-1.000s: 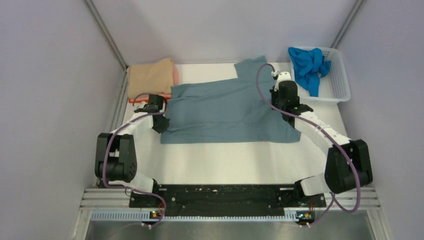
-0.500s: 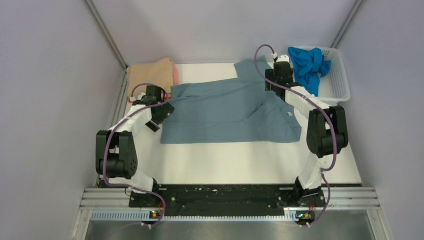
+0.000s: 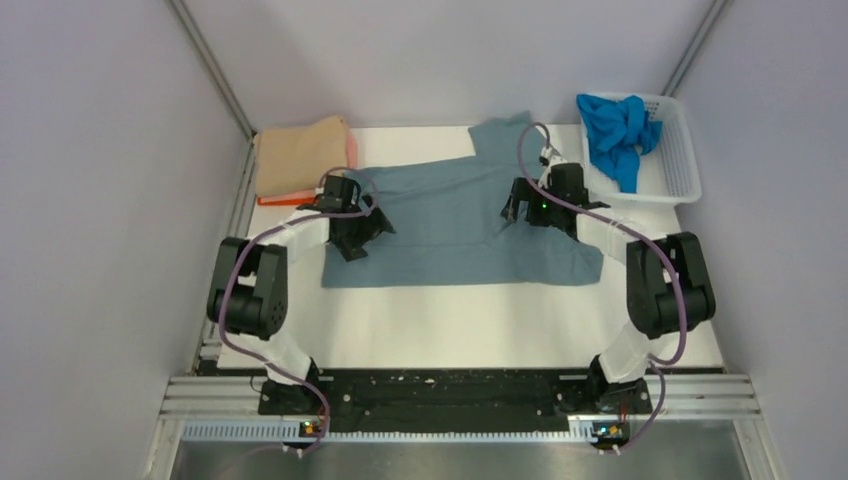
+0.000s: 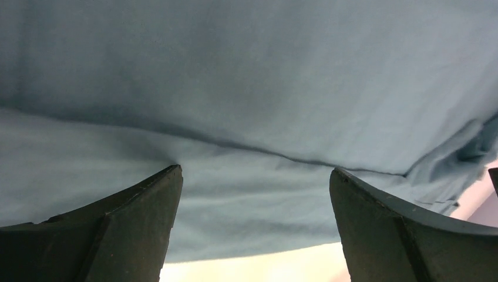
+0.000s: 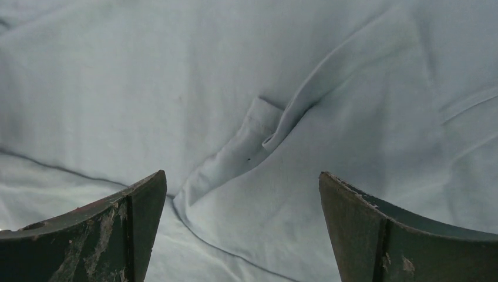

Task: Fold and stack the t-shirts
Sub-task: Fold the flattened tshirt in 1/3 of the way

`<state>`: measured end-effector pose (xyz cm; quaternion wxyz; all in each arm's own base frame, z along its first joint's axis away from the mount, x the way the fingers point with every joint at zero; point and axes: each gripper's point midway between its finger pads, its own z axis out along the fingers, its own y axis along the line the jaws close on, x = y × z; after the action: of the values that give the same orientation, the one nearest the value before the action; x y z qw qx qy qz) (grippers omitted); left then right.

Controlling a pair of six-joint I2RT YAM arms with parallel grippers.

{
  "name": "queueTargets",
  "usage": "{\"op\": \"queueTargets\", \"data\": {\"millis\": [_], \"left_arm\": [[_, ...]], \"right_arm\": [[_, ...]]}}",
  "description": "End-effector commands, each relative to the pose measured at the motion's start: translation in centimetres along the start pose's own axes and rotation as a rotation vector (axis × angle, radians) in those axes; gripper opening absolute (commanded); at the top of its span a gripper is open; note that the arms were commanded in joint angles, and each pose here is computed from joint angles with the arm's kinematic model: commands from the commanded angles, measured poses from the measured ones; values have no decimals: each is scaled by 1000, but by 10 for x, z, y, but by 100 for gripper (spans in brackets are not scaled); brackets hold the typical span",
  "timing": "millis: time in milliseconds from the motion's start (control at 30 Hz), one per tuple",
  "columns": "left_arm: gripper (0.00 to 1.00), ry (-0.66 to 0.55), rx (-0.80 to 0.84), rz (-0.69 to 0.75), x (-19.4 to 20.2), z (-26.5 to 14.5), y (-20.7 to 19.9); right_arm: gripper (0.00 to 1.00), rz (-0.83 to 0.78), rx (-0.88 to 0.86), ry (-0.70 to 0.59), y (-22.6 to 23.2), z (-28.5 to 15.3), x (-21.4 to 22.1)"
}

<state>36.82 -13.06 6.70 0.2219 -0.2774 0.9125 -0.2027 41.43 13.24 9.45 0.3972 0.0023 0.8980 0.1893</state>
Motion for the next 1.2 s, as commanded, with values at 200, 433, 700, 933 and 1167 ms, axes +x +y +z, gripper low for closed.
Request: {"op": "queueTargets", "data": {"millis": [200, 433, 700, 933, 1167], "left_arm": [[99, 122, -43, -11, 42, 31, 35], [99, 202, -147, -19, 117, -1, 91], [99, 186, -262, -67, 175, -47, 135], [99, 157, -195, -94, 178, -61, 128], [99, 11, -113, 3, 129, -88, 82]], "right_arm": [[99, 97, 41, 125, -12, 1, 73], [99, 181, 128, 184, -27, -53, 132], [99, 235, 170, 249, -21, -114, 185], [99, 257, 188, 206, -21, -134, 187], [99, 163, 171, 11, -7, -142, 107]]}}
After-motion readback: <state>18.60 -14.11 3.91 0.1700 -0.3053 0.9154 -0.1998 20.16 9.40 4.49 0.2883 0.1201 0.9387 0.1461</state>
